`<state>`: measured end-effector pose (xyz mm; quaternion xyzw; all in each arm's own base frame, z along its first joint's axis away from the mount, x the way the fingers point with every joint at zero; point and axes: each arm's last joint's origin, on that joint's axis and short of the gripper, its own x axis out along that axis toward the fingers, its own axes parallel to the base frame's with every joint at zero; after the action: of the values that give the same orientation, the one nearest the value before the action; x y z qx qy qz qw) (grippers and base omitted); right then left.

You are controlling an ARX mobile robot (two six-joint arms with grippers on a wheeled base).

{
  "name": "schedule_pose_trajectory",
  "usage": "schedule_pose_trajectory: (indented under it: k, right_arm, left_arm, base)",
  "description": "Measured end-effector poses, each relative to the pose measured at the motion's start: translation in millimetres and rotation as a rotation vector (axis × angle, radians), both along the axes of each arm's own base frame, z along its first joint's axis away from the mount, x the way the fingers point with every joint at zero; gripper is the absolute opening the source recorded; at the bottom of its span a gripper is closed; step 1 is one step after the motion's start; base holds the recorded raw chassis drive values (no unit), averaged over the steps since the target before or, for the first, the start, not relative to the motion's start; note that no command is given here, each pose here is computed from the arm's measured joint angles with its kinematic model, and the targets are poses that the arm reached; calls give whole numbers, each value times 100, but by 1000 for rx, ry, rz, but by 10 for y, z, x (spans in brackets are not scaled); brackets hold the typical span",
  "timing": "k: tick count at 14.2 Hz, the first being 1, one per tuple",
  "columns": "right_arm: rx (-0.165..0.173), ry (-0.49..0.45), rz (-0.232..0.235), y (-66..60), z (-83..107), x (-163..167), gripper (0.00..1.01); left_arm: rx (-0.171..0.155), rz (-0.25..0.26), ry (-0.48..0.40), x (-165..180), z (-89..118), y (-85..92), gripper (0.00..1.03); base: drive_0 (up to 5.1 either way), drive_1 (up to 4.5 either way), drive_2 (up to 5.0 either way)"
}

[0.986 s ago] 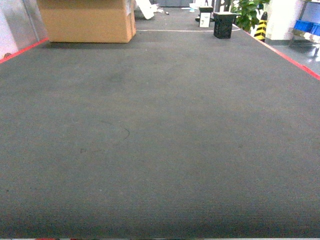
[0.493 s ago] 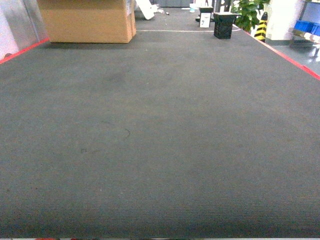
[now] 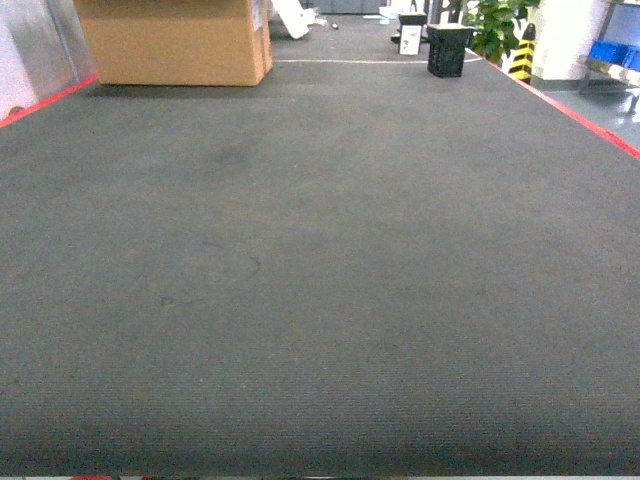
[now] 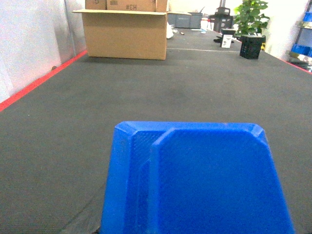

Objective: Sort blue parts and orange caps into right shelf containers

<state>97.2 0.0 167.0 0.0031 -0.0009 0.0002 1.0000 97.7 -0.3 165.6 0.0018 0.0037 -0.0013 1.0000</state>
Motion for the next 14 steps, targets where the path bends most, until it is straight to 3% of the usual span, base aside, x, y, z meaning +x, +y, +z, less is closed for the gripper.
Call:
schedule_pose_trajectory:
  k: [14]
  right_arm:
    - [0,0,0,0,0,0,40]
  left_arm:
    - [0,2,0,0,0,2,43]
  base:
    - [0,0,0]
